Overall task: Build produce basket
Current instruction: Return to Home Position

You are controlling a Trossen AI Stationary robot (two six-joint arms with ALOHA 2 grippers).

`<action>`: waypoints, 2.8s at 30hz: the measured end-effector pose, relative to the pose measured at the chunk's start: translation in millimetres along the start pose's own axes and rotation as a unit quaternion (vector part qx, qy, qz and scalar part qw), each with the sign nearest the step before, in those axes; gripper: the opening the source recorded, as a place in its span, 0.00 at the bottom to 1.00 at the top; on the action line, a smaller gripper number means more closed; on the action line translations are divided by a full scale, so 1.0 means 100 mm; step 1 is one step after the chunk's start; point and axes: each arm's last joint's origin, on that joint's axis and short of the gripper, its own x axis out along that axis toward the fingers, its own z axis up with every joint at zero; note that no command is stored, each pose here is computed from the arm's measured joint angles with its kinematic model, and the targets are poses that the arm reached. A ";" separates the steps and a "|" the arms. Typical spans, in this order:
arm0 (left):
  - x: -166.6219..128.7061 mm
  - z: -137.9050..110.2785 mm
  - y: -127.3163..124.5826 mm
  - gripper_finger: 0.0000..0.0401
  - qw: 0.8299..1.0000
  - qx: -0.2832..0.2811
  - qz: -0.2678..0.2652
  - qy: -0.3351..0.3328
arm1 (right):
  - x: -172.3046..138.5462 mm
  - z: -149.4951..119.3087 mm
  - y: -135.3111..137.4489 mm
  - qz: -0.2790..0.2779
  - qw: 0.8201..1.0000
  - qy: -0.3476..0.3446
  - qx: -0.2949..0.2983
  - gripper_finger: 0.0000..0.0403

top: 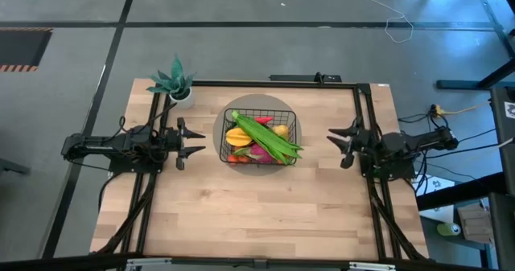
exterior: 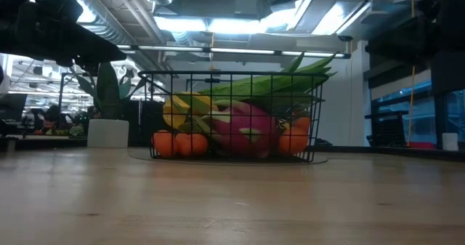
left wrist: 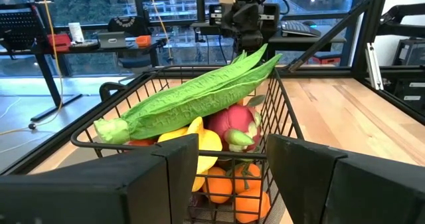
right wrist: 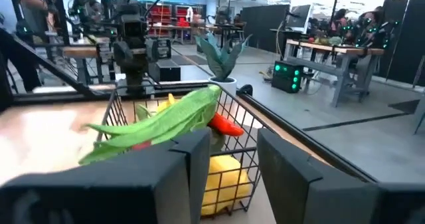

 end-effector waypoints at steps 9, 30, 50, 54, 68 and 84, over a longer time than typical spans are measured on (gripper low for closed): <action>0.00 0.00 0.00 0.42 1.000 0.000 0.000 0.000 | 0.03 -0.12 0.05 0.027 0.999 -0.020 -0.026 0.31; 0.00 0.00 0.00 0.42 1.000 0.000 0.000 0.000 | 0.06 -0.13 0.06 0.127 0.984 -0.045 -0.118 0.31; 0.00 0.00 0.00 0.42 1.000 0.000 0.000 0.000 | 0.12 -0.18 -0.07 0.140 0.981 -0.023 -0.130 0.31; 0.00 0.00 0.00 0.42 1.000 0.000 0.000 0.000 | 0.12 -0.19 -0.06 0.163 0.978 -0.021 -0.126 0.31; 0.00 0.00 0.00 0.42 1.000 0.000 0.000 0.000 | 0.16 -0.25 -0.04 0.167 0.978 0.015 -0.124 0.31; 0.00 0.00 0.00 0.42 1.000 0.000 0.000 0.000 | 0.11 -0.18 -0.06 0.161 0.980 -0.023 -0.119 0.31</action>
